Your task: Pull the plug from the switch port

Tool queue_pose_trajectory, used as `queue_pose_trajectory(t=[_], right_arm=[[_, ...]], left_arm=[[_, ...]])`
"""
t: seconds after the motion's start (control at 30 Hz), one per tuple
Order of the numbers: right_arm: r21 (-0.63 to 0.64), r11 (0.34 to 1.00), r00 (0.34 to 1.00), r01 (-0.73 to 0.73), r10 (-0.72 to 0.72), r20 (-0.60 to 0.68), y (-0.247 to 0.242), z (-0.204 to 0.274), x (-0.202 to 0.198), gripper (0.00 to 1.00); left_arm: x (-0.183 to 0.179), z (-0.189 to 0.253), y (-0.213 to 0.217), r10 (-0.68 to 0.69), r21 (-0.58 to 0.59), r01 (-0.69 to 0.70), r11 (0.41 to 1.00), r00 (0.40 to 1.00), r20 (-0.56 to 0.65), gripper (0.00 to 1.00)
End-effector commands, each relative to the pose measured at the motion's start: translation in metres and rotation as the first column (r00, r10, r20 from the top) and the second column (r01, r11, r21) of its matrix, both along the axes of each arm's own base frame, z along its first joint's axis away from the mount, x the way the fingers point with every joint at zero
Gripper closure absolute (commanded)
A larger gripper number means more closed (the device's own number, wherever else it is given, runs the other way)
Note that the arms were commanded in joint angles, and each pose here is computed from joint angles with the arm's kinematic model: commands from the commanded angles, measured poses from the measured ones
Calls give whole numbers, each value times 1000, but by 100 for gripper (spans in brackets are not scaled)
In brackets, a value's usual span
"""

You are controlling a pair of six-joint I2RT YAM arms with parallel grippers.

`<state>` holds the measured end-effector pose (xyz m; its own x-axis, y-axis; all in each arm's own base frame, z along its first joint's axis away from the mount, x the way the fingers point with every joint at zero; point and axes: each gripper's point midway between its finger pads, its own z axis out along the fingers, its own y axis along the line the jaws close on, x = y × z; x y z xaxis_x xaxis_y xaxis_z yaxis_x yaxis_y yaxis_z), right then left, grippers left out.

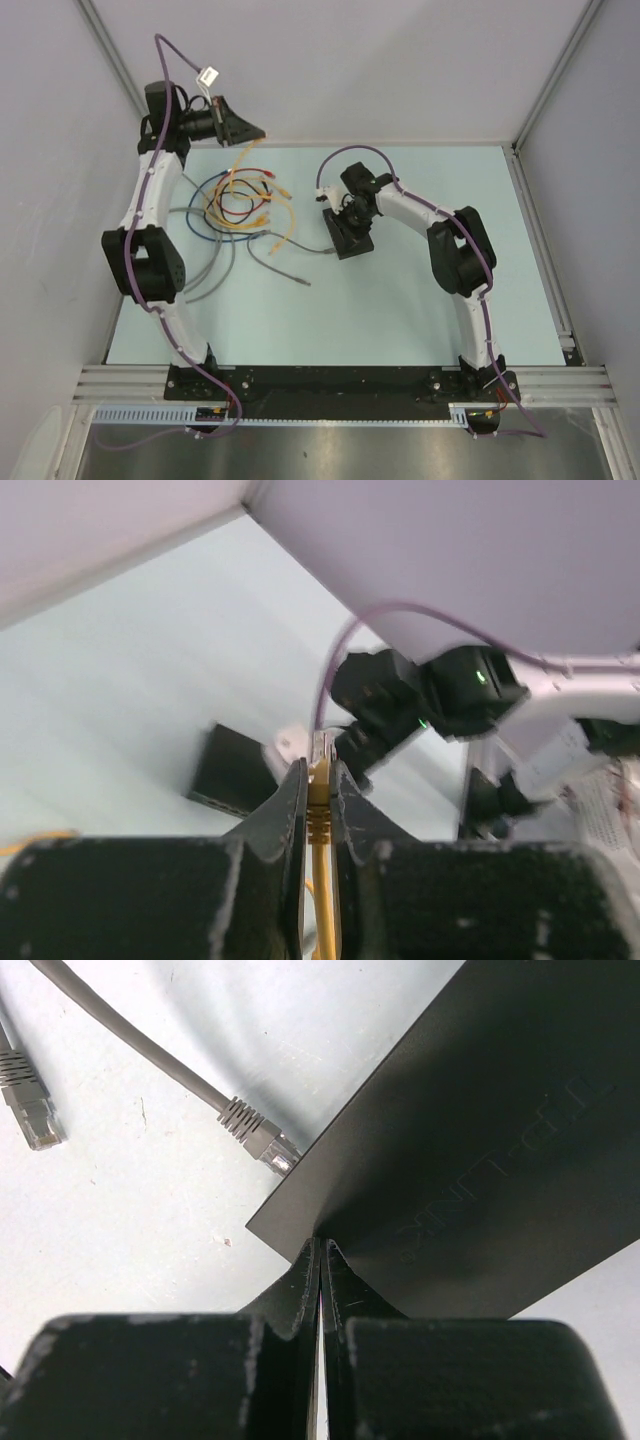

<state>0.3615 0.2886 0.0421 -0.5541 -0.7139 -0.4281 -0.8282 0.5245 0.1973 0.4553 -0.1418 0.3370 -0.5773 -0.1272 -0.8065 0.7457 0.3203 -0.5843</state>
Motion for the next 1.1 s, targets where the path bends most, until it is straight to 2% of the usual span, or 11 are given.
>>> queue_pose_trajectory(t=[0.0, 0.1, 0.3, 0.33, 0.37, 0.43, 0.53, 0.57, 0.67, 0.83, 1.07], right_arm=[[-176, 984, 995, -40, 23, -97, -25, -54, -28, 100], [-183, 982, 996, -40, 24, -88, -27, -53, -27, 100], [-186, 982, 997, -37, 22, -80, -29, -52, -24, 100], [-187, 982, 996, -34, 19, -82, -29, -52, -24, 100], [-186, 982, 997, -34, 19, -80, -29, -52, -23, 100], [-185, 982, 997, -30, 15, -81, -30, -53, -22, 100], [-181, 983, 996, -25, 10, -83, -29, -53, -21, 100], [-181, 983, 996, -24, 9, -85, -29, -53, -21, 100], [-177, 984, 996, -22, 7, -87, -28, -54, -20, 100], [-171, 985, 996, -7, -8, -89, -30, -52, -18, 100], [-117, 992, 996, 55, -63, -65, -36, -26, -3, 100]], left_arm=[[56, 67, 21, 283, -5, -288, 958, 939, 197, 99], [84, 46, 42, 411, 82, -436, 896, 886, 215, 100], [125, -3, 108, 654, 271, -708, 652, 706, 272, 98], [129, -10, 117, 678, 291, -730, 618, 683, 272, 95], [132, -20, 127, 698, 329, -750, 574, 658, 281, 81], [133, -27, 132, 703, 358, -757, 547, 647, 293, 68], [132, -23, 123, 685, 332, -738, 588, 672, 281, 54], [128, -15, 110, 653, 301, -706, 641, 708, 268, 49], [117, -7, 75, 566, 272, -622, 734, 782, 261, 45], [74, -22, 2, 309, 235, -352, 906, 929, 202, 43], [-3, -121, -68, 10, 246, 5, 969, 998, -61, 43]])
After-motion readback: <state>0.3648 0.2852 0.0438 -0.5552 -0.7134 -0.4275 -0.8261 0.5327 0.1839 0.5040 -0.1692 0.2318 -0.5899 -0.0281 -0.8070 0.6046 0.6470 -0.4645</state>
